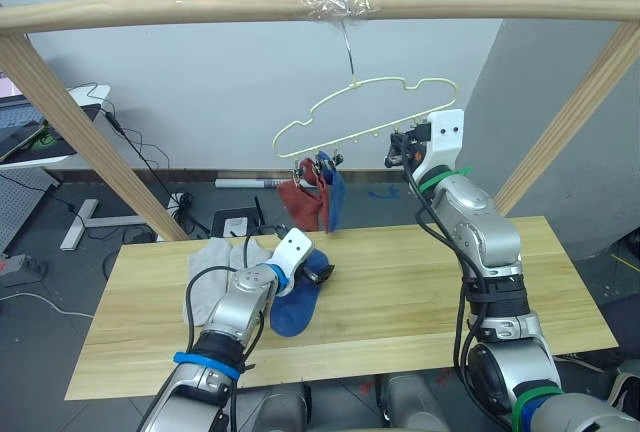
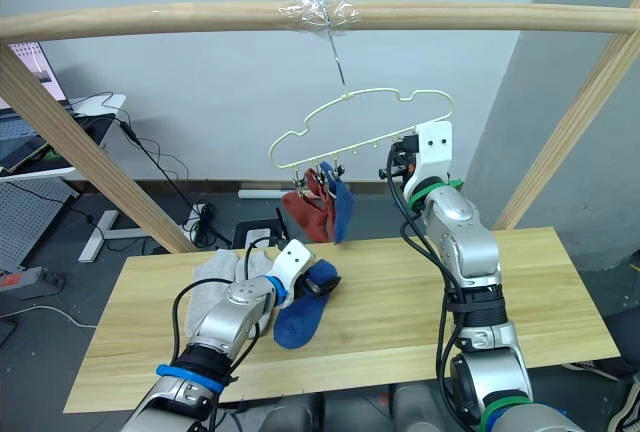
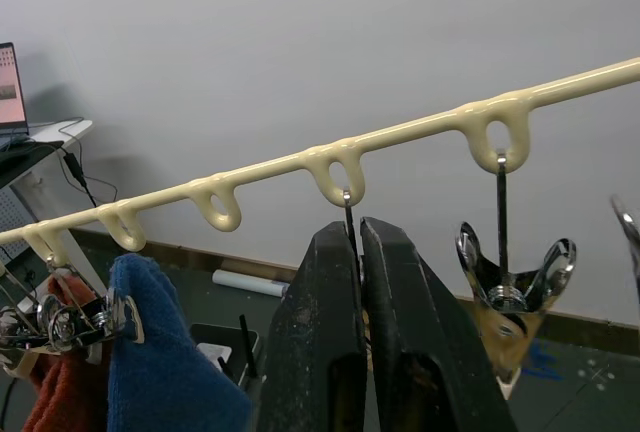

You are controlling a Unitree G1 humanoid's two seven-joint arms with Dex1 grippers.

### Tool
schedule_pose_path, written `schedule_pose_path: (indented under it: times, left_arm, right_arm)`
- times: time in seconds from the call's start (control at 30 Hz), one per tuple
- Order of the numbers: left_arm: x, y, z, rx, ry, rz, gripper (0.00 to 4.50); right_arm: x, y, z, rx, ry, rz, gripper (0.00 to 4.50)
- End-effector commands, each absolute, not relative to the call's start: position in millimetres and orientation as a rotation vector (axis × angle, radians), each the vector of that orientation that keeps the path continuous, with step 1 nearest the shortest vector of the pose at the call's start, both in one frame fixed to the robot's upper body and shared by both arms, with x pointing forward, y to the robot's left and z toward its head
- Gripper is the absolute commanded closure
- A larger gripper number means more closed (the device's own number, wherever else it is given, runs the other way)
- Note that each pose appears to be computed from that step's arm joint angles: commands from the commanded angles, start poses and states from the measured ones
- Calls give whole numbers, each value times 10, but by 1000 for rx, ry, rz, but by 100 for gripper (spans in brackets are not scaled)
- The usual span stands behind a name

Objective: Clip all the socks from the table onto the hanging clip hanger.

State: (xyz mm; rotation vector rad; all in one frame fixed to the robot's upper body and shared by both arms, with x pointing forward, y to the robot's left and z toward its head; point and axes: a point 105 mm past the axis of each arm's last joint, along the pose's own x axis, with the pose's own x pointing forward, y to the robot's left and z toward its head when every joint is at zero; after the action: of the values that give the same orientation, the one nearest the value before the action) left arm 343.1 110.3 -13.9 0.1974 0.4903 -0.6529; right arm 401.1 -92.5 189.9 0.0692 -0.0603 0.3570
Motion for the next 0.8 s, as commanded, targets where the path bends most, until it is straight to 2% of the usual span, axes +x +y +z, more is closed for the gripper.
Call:
schedule_pose_path:
  times: [0.03, 0.33, 0.53, 0.7, 0.8]
  left_arm:
    - [3467, 1147, -152, 249, 520, -635, 1]
    - [3316, 1206, -358, 214, 634, -629, 1]
    - [3244, 1254, -507, 308, 655, -676, 1]
    - [3218, 1262, -513, 292, 642, -691, 107]
    - [3204, 1256, -511, 287, 639, -698, 130]
  right_arm:
    - [4029, -951, 2017, 72, -98, 339, 450]
    - [4030, -963, 2039, 74, -107, 333, 450]
    - [4026, -914, 2060, 81, -110, 345, 450]
    - [4041, -941, 2067, 79, -111, 337, 450]
    - [4048, -951, 2067, 79, -112, 333, 450]
